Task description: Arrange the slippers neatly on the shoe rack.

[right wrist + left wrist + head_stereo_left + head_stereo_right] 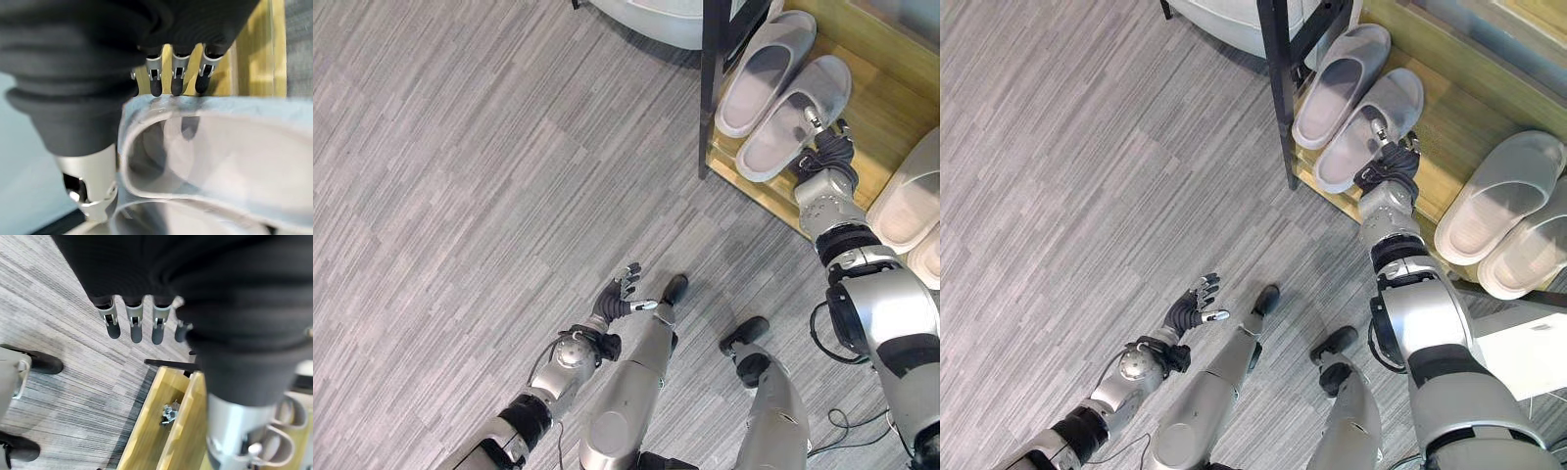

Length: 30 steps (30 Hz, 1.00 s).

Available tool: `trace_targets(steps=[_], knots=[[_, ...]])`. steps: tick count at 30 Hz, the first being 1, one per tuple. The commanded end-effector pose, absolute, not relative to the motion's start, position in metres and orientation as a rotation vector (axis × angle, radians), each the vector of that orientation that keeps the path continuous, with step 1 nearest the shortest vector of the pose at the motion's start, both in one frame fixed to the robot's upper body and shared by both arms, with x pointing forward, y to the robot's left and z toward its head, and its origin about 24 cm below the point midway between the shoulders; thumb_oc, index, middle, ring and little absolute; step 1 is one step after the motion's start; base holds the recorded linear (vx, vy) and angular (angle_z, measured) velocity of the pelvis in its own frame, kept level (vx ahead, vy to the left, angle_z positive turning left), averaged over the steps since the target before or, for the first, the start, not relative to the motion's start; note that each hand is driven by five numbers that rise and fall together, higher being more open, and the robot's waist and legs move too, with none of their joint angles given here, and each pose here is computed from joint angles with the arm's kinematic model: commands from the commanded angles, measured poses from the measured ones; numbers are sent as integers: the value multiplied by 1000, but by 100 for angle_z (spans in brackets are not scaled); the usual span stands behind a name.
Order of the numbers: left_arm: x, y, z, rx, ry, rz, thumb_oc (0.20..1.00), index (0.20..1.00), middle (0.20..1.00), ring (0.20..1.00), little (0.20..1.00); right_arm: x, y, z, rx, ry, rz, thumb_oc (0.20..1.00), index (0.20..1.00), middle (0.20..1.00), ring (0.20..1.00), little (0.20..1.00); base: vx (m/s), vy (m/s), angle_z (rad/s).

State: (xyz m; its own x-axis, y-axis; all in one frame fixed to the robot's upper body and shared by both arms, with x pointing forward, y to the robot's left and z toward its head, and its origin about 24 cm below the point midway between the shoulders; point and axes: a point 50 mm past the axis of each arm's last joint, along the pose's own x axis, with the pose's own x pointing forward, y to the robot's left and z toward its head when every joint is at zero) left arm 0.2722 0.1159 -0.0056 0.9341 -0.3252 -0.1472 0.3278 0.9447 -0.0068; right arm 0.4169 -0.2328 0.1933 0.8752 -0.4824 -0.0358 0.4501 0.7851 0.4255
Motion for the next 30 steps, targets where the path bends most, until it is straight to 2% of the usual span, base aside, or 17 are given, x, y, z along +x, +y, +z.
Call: trace_targets(steps=[1, 7, 10, 20, 21, 23, 30], knots=[[275, 117, 4, 65, 88, -363, 1000, 1000, 1000, 1000, 1000, 419, -232, 217, 374, -132, -472, 1000, 1000, 1000, 1000, 1000, 11, -16, 8], [272, 120, 5, 85, 83, -386, 1000, 1000, 1000, 1000, 1000, 418, -245, 228, 478, -150, -506, 1000, 1000, 1000, 1000, 1000, 21, -6, 11], [270, 124, 5, 80, 86, -380, 1000, 1000, 1000, 1000, 1000, 409, -272, 254, 580, -263, -561, 1000, 1000, 1000, 1000, 1000, 39, 14, 5], [264, 124, -3, 70, 120, -390, 1000, 1000, 1000, 1000, 1000, 388, -315, 285, 632, -403, -639, 1000, 1000, 1000, 1000, 1000, 25, 14, 5], [264, 125, -3, 70, 123, -390, 1000, 1000, 1000, 1000, 1000, 387, -317, 287, 632, -412, -643, 1000, 1000, 1000, 1000, 1000, 0, 0, 0], [292, 106, 9, 50, 86, -337, 1000, 1000, 1000, 1000, 1000, 397, -288, 299, 689, -436, -562, 1000, 1000, 1000, 1000, 1000, 11, 50, 4], [279, 116, -15, 56, 181, -325, 1000, 1000, 1000, 1000, 1000, 382, -316, 314, 720, -526, -619, 1000, 1000, 1000, 1000, 1000, 1, -2, -1]])
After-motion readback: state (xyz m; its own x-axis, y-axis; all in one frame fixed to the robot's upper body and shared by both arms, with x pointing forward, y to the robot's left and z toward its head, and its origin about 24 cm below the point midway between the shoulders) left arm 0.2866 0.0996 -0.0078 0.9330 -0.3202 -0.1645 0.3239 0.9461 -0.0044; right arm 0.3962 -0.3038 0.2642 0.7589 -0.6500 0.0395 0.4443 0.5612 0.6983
